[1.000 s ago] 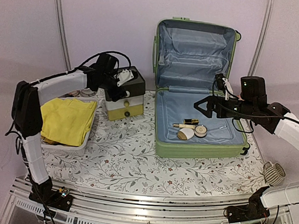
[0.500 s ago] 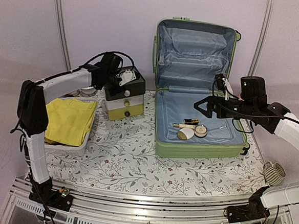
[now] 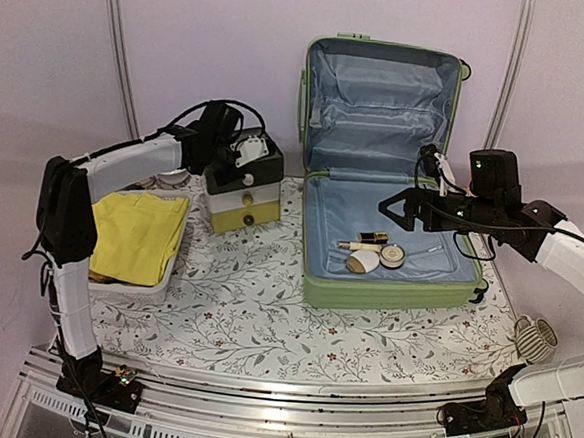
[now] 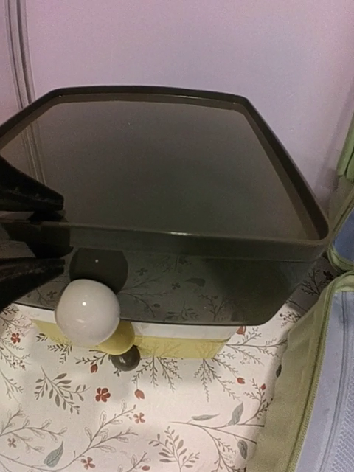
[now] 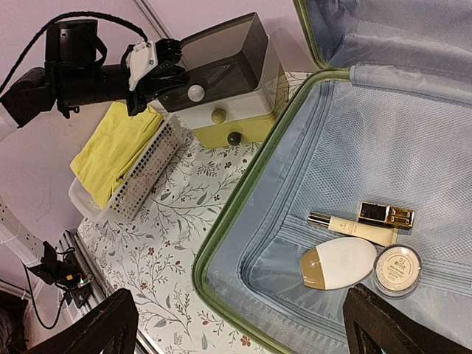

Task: Open, take out, and arrange the luggage
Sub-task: Adjust the storage box at the center of the board.

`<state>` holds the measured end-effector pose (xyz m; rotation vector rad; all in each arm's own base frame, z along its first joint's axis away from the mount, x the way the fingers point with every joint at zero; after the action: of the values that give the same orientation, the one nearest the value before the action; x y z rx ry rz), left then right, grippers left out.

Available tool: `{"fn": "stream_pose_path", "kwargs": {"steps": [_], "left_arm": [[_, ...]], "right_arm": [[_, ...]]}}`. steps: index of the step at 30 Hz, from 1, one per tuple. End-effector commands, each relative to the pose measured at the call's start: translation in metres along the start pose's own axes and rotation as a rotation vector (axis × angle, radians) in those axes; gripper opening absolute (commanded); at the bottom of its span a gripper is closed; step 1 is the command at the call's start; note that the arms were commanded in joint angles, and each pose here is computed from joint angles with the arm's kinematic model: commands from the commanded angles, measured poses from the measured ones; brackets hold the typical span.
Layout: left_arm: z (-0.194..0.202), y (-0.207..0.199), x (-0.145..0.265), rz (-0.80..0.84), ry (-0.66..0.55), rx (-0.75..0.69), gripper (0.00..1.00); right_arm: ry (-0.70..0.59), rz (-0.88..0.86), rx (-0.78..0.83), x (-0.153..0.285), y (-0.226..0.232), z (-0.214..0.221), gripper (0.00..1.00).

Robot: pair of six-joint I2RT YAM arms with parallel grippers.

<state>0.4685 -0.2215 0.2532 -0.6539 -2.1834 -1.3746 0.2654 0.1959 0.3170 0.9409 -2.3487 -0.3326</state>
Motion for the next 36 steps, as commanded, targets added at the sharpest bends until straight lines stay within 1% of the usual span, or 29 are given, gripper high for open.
{"fn": "stream_pose_path", "kwargs": {"steps": [1, 6, 10, 17, 20, 26, 28, 36], "left_arm": [[0.012, 0.023, -0.004, -0.118, 0.082, 0.006, 0.19], [0.007, 0.025, 0.004, -0.153, 0.101, -0.022, 0.17], [0.007, 0.028, 0.006, -0.18, 0.125, -0.037, 0.1], [0.002, 0.034, 0.011, -0.215, 0.118, -0.052, 0.08], [0.001, 0.034, 0.013, -0.227, 0.126, -0.065, 0.0], [-0.003, 0.035, 0.015, -0.233, 0.123, -0.084, 0.0], [-0.007, 0.046, 0.031, -0.262, 0.095, -0.075, 0.0], [-0.008, 0.049, 0.027, -0.29, 0.116, -0.119, 0.0]], "right_arm": [[-0.037, 0.001, 0.013, 0.008, 0.004, -0.011, 0.99], [-0.035, -0.001, 0.011, 0.007, 0.003, -0.011, 0.99], [-0.035, -0.005, 0.012, 0.007, 0.004, -0.011, 0.99], [-0.037, -0.005, 0.012, 0.007, 0.004, -0.012, 0.99], [-0.036, -0.007, 0.012, 0.007, 0.005, -0.012, 0.99], [-0.036, -0.009, 0.013, 0.006, 0.005, -0.013, 0.99], [-0.038, -0.01, 0.013, 0.007, 0.005, -0.013, 0.99], [-0.036, -0.011, 0.013, 0.006, 0.005, -0.013, 0.99]]}}
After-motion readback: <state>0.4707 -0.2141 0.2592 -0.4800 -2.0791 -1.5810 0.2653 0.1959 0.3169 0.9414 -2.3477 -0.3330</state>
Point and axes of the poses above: each gripper's point midway between its finger pads, its own x axis back along the fingers, its own y axis along the line the jaws close on, z = x × y, the point moved 6 cm from there along x, back along the fingers, and after that the axes turned 1 degree about -x, right-handed, at the moved point
